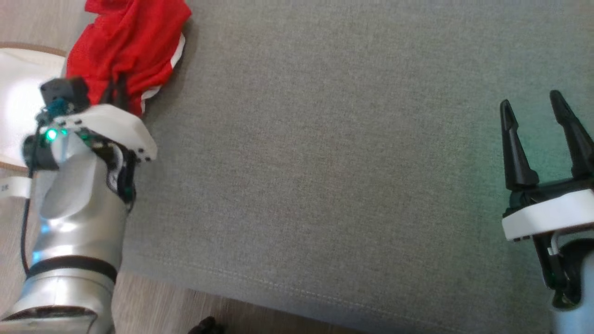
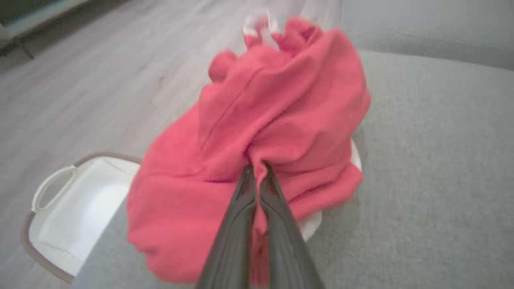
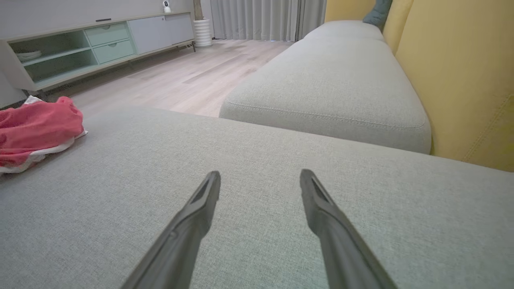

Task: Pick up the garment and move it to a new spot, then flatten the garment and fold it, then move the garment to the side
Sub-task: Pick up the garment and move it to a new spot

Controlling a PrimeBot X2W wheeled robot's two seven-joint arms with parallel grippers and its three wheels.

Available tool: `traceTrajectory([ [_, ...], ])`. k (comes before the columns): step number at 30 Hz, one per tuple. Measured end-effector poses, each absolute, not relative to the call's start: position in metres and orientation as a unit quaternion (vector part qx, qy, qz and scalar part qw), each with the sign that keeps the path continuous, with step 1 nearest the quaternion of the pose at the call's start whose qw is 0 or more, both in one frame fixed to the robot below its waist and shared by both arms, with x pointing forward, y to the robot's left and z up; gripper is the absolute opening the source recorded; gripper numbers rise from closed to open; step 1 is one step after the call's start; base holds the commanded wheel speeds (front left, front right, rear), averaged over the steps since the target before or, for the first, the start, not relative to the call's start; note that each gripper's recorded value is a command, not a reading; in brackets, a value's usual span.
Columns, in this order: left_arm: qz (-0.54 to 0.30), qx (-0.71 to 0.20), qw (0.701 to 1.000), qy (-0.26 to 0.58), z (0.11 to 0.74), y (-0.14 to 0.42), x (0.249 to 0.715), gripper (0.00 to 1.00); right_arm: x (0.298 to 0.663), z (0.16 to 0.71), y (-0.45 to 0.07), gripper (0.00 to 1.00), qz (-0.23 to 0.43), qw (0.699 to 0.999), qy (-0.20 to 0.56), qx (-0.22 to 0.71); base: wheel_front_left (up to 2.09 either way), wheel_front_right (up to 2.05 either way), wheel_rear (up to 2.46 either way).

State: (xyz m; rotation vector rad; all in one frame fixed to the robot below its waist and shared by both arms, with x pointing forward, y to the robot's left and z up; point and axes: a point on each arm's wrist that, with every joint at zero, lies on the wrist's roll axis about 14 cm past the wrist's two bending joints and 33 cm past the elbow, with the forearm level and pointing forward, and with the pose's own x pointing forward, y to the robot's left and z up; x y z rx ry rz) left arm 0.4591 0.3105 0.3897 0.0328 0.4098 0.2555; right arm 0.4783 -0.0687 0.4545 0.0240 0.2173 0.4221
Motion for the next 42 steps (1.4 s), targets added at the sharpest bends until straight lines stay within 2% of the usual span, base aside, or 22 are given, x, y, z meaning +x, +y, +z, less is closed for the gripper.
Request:
traceTrajectory([
  [6,0.133,0.06,0.987,0.062,0.479,0.317,0.473,0.0,0.471,0.48,-0.07,1.0,0.202,0.976,0.076,0.02,0.0,0.0,0.0],
  [14,0.135,0.081,0.986,-0.062,0.553,0.31,0.425,0.0,0.443,0.51,-0.072,1.0,0.193,0.98,0.047,0.03,0.0,0.0,0.0],
  [20,0.119,0.073,0.983,-0.122,0.583,0.288,0.4,0.0,0.426,0.528,-0.08,1.0,0.183,0.982,0.026,0.031,0.0,0.0,0.0],
  [28,0.05,0.042,0.99,-0.129,0.583,0.227,0.388,0.0,0.409,0.539,-0.109,1.0,0.141,0.989,0.011,0.038,0.0,0.0,0.0],
  [35,-0.085,-0.009,0.99,-0.108,0.572,0.134,0.407,0.0,0.394,0.538,-0.139,1.0,0.098,0.994,0.01,0.044,0.0,0.0,0.0],
  [42,-0.243,-0.046,0.964,-0.092,0.564,0.022,0.428,0.0,0.377,0.525,-0.178,1.0,0.037,0.997,0.023,0.06,0.0,0.0,0.0],
])
